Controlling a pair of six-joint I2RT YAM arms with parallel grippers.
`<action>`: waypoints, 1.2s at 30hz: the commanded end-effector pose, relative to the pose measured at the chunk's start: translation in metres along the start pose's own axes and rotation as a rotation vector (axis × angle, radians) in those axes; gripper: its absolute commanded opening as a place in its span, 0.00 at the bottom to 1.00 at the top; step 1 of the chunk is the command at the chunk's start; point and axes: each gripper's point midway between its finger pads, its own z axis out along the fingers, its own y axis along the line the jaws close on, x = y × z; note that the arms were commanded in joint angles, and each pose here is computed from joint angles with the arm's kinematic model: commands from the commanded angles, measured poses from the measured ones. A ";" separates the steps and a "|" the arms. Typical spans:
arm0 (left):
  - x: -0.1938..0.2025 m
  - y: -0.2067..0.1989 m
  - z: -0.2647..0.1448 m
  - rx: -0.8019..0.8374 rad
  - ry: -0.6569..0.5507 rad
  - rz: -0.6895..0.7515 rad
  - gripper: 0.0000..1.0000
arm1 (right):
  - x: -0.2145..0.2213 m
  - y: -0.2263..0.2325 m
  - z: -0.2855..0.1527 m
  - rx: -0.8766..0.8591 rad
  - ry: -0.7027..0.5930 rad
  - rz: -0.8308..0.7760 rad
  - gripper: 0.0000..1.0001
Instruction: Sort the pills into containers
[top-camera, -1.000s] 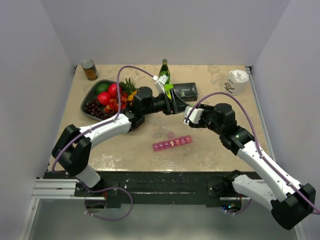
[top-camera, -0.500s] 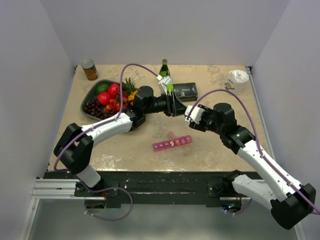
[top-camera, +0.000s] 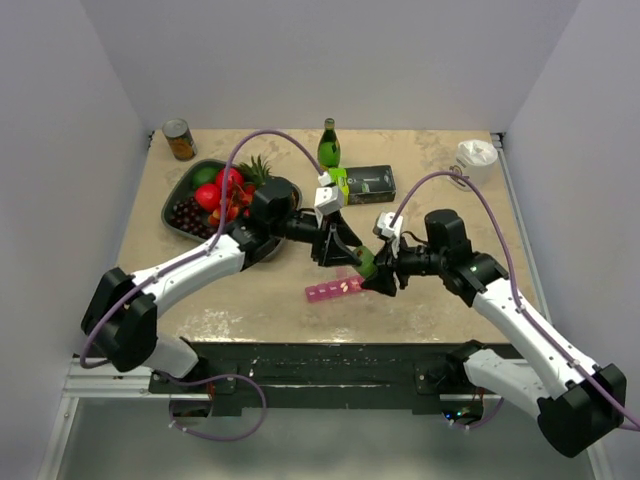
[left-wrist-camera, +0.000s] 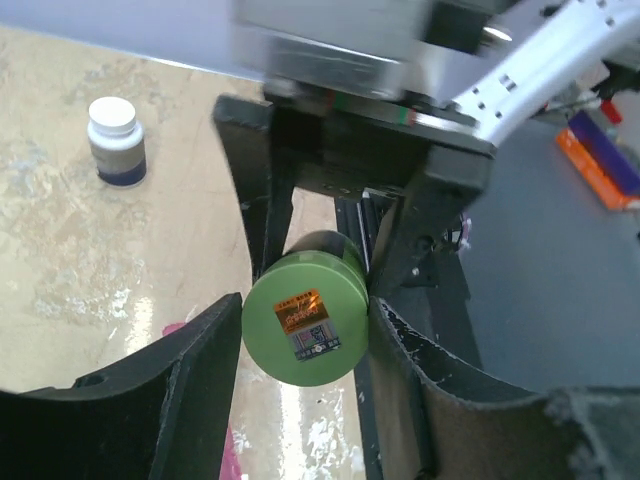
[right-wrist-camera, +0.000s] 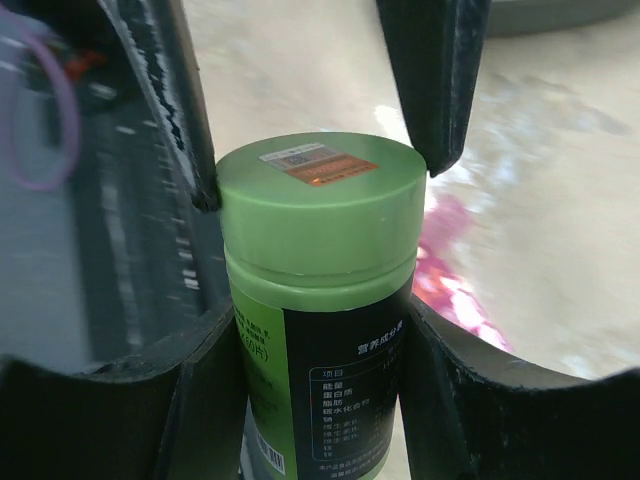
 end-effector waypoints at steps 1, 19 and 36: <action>0.006 -0.017 -0.010 0.060 0.017 0.260 0.37 | -0.052 0.050 -0.006 -0.316 -0.224 0.098 0.00; -0.068 -0.007 -0.069 -0.030 -0.297 -0.556 0.99 | -0.027 -0.037 -0.032 0.154 0.030 -0.566 0.00; -0.028 0.039 0.017 -0.378 -0.029 -0.510 0.96 | -0.052 -0.063 -0.038 0.308 0.022 -0.669 0.00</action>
